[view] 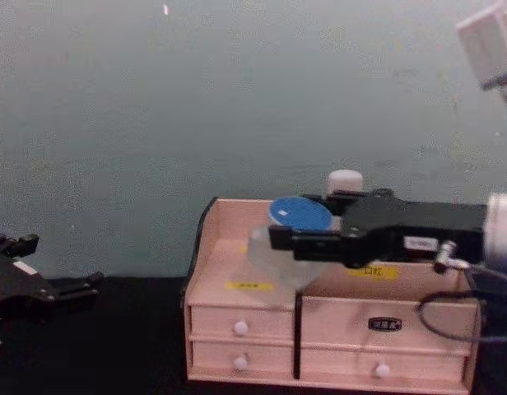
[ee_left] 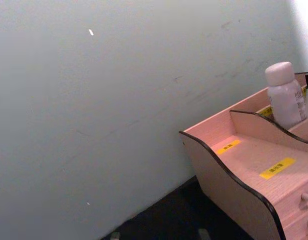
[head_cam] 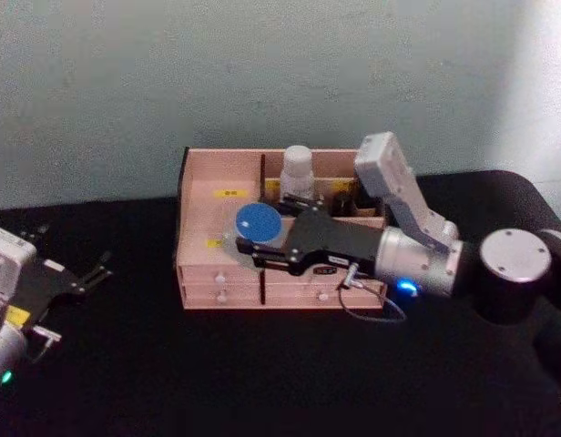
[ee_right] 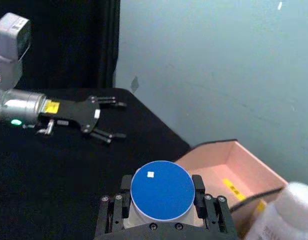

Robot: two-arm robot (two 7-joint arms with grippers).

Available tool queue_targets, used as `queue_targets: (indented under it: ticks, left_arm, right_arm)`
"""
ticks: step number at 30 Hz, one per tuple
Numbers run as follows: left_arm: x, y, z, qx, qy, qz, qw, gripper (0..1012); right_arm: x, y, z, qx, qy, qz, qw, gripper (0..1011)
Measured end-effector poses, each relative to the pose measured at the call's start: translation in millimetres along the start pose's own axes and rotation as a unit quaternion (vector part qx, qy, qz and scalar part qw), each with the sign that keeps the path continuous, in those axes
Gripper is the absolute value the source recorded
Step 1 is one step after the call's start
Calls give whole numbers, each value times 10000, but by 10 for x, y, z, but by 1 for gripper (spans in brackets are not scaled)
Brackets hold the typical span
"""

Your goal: Pick up the facial cleanser and watermelon frost from the table and place them into the tiered storage box.

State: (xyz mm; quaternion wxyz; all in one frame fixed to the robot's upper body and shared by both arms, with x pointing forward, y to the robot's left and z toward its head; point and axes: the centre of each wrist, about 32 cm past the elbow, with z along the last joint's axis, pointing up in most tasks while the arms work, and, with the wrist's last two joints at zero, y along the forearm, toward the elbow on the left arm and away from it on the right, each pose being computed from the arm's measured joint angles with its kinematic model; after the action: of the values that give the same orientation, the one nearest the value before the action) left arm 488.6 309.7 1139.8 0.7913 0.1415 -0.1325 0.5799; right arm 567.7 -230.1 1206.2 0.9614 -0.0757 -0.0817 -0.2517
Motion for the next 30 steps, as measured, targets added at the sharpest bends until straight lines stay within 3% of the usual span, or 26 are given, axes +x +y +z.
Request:
queue_targets:
  ticks: [16, 30]
  left_arm:
    - [0, 0, 0, 0, 0, 0, 10000, 1002]
    - [0, 0, 0, 0, 0, 0, 10000, 1001]
  right_arm:
    - [210, 446, 45, -92, 48, -226, 9997, 717]
    - [291, 714, -18, -376, 142, -393, 9984, 717]
